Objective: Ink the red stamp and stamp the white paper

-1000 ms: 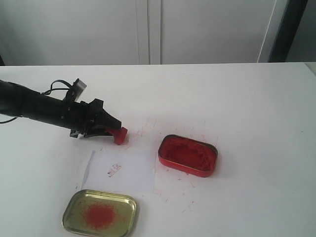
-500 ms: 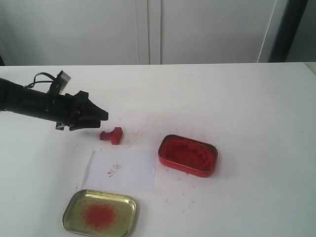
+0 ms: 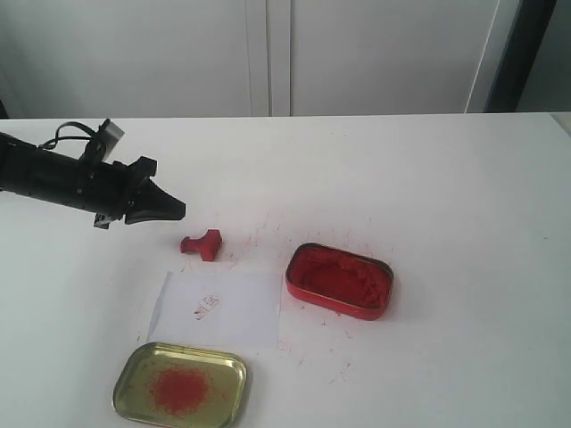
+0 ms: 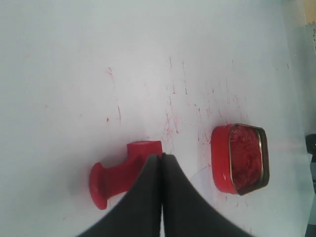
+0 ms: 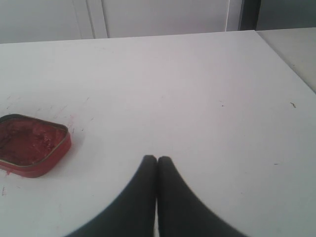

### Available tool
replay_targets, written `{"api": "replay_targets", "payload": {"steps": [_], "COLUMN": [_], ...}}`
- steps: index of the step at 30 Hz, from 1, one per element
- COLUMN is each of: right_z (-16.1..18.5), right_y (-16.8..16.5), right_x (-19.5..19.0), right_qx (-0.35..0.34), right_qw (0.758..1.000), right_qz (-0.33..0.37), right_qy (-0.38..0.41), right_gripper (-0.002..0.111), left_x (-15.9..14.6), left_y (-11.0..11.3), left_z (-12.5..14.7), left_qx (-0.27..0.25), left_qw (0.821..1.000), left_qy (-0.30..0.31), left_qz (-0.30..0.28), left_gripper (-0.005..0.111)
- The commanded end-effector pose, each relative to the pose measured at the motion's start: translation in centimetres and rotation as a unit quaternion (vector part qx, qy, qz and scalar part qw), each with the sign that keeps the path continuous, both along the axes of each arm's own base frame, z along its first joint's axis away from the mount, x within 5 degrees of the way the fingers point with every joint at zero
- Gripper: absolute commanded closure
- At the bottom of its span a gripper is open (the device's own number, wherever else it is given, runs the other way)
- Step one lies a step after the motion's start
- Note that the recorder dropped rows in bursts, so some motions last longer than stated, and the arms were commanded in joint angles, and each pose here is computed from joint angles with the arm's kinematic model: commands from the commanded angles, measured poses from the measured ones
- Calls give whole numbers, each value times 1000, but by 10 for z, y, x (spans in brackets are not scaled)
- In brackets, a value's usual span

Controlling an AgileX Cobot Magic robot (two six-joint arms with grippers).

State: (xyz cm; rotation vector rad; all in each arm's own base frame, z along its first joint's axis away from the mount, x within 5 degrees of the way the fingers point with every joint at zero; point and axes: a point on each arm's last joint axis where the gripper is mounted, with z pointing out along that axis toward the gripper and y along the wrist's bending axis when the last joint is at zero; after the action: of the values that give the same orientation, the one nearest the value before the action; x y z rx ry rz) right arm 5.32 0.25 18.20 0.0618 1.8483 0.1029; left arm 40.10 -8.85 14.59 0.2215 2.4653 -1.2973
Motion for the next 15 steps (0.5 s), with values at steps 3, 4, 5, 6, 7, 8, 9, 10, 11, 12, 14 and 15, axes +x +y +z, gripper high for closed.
{"api": "replay_targets", "payload": {"steps": [3, 4, 5, 6, 7, 8, 9, 10, 11, 12, 14, 15], "right_z": [0, 0, 0, 0, 0, 0, 0, 0, 0, 0, 0, 0], "right_y": [0, 0, 0, 0, 0, 0, 0, 0, 0, 0, 0, 0], "right_x": [0, 0, 0, 0, 0, 0, 0, 0, 0, 0, 0, 0], "right_qx": [3, 3, 3, 3, 3, 3, 3, 3, 3, 3, 3, 3], "right_qw": [1000, 1000, 1000, 1000, 1000, 1000, 1000, 1000, 1000, 1000, 1000, 1000], "right_qz": [-2, -2, -2, -2, -2, -2, -2, -2, -2, -2, -2, -2], "right_qy": [-7, -7, -7, -7, -7, -7, -7, -7, -7, -7, -7, -7], "right_gripper": [108, 108, 108, 108, 108, 108, 108, 108, 108, 108, 108, 108], "left_x": [-1, -2, -3, -4, -6, -7, -9, -10, -12, -14, -17, -20], "left_y": [0, 0, -1, -2, -4, -7, -9, -12, -15, -18, -22, -24], "left_z": [7, 7, 9, 11, 13, 15, 19, 21, 24, 27, 33, 37], "left_qx": [27, 44, 61, 82, 99, 111, 130, 141, 153, 172, 196, 213], "left_qw": [1000, 999, 998, 997, 995, 994, 992, 990, 988, 985, 980, 976], "left_qy": [5, 7, 5, 2, 1, -2, -6, -12, -16, -22, -27, -31], "left_qz": [5, 7, 8, 5, 3, 0, -2, -6, -10, -13, -15, -18], "left_gripper": [107, 107, 107, 107, 107, 107, 107, 107, 107, 107, 107, 107]}}
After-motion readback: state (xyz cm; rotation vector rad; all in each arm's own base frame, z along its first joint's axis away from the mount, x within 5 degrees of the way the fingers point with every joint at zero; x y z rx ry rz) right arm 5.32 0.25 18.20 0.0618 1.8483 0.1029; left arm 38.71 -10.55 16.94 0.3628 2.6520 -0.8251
